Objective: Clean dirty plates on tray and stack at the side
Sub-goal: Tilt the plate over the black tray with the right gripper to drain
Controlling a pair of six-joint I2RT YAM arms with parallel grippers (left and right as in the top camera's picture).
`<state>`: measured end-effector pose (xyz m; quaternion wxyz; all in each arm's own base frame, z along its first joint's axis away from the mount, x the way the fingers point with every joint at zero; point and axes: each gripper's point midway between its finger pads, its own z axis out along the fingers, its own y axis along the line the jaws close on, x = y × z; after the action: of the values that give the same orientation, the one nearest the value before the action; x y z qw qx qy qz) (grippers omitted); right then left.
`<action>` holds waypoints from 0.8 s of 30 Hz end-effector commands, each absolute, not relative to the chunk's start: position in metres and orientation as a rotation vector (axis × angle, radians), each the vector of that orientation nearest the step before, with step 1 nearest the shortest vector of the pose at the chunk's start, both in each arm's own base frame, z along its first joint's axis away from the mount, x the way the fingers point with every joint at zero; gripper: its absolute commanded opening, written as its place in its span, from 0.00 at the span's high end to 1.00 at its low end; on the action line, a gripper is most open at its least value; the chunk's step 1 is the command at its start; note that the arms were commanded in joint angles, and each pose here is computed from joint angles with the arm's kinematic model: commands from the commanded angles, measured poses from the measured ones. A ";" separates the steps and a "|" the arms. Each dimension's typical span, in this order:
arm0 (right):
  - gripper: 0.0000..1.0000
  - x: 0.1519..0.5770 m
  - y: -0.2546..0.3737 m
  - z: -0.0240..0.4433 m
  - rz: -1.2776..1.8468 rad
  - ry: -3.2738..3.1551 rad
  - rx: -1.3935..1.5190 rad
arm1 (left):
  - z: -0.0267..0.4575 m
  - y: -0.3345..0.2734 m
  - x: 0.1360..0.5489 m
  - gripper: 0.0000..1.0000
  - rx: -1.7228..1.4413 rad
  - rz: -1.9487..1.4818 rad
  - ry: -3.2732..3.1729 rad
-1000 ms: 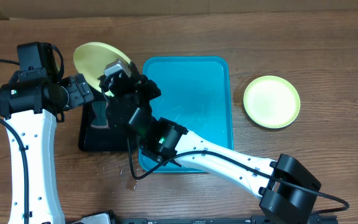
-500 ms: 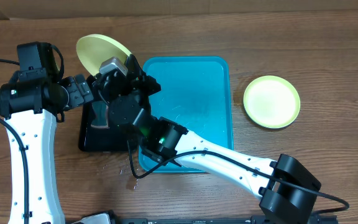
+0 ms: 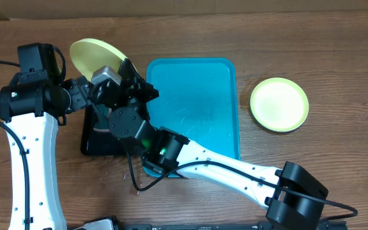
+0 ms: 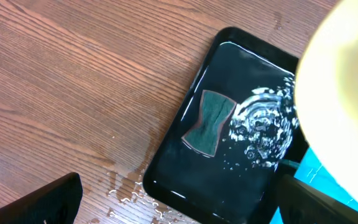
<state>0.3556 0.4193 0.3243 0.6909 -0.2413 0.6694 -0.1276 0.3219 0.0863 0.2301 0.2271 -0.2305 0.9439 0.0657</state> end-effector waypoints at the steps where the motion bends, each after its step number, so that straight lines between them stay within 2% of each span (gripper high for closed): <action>1: 0.96 0.350 0.412 0.358 -0.245 1.469 -0.473 | 0.235 0.086 0.325 0.00 -0.653 0.167 2.581; 24: 0.96 0.351 0.412 0.358 -0.236 1.471 -0.464 | 0.235 0.086 0.325 0.00 -0.653 0.167 2.581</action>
<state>0.3551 0.4197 0.3244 0.6912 -0.2413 0.6692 -0.1269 0.3219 0.0863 0.2301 0.2271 -0.2305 0.9439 0.0657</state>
